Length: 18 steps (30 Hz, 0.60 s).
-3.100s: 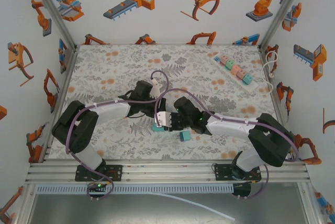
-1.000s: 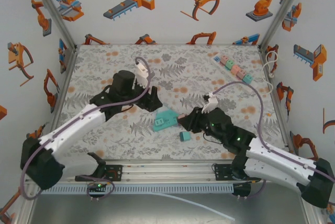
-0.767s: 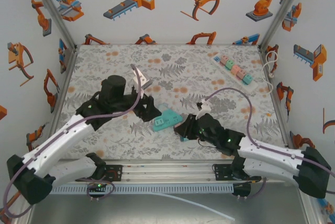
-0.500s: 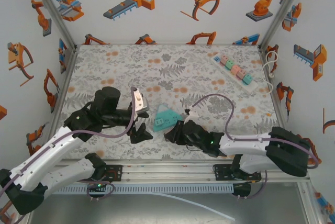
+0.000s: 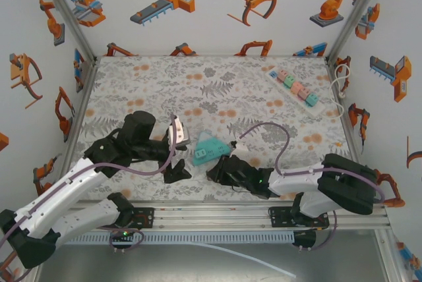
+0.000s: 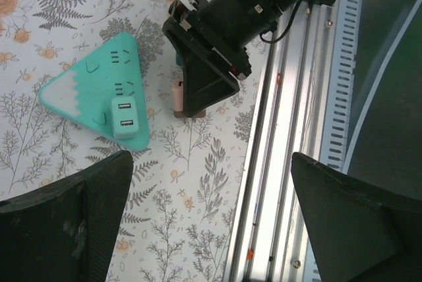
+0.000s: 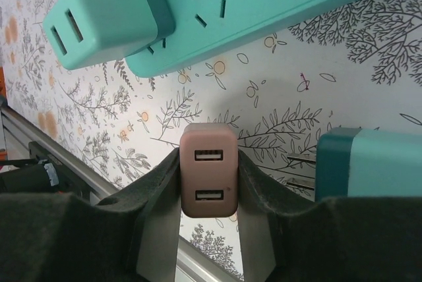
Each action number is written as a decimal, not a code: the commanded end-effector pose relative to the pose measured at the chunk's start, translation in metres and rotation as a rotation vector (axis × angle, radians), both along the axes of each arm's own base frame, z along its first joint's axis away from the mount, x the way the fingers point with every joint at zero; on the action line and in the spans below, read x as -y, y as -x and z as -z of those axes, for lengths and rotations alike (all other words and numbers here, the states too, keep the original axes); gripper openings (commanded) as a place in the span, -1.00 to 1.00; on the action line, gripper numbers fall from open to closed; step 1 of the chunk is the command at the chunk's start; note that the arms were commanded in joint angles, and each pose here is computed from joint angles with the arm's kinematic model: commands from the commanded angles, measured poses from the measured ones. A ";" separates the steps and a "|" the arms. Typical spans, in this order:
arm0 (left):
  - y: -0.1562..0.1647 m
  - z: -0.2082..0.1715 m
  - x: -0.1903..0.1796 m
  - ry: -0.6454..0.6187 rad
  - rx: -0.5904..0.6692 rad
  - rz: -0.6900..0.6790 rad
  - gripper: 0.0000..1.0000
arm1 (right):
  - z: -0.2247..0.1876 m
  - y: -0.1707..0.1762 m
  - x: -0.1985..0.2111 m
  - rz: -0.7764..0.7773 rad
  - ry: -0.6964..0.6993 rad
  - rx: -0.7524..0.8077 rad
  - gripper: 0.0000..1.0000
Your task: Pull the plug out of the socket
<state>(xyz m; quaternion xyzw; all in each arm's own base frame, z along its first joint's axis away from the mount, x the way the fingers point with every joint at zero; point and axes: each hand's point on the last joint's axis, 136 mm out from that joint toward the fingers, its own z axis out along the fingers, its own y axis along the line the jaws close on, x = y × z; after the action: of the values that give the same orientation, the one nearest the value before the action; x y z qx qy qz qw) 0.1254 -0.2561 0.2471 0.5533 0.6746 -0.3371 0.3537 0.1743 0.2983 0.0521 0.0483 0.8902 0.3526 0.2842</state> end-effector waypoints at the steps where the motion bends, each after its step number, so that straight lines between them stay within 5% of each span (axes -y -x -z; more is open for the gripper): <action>1: 0.000 0.000 -0.001 0.003 0.033 0.004 0.94 | 0.009 -0.002 0.017 0.052 0.064 0.005 -0.23; 18: -0.016 0.003 0.004 -0.024 0.034 -0.063 0.94 | 0.008 0.003 0.058 0.101 0.174 0.008 -0.07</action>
<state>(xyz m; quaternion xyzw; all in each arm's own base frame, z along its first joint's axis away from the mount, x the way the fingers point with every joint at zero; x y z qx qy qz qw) 0.1401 -0.2575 0.2394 0.5453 0.6913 -0.3070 0.3611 0.1709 0.2611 0.0506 0.0607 0.9067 0.2963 0.2940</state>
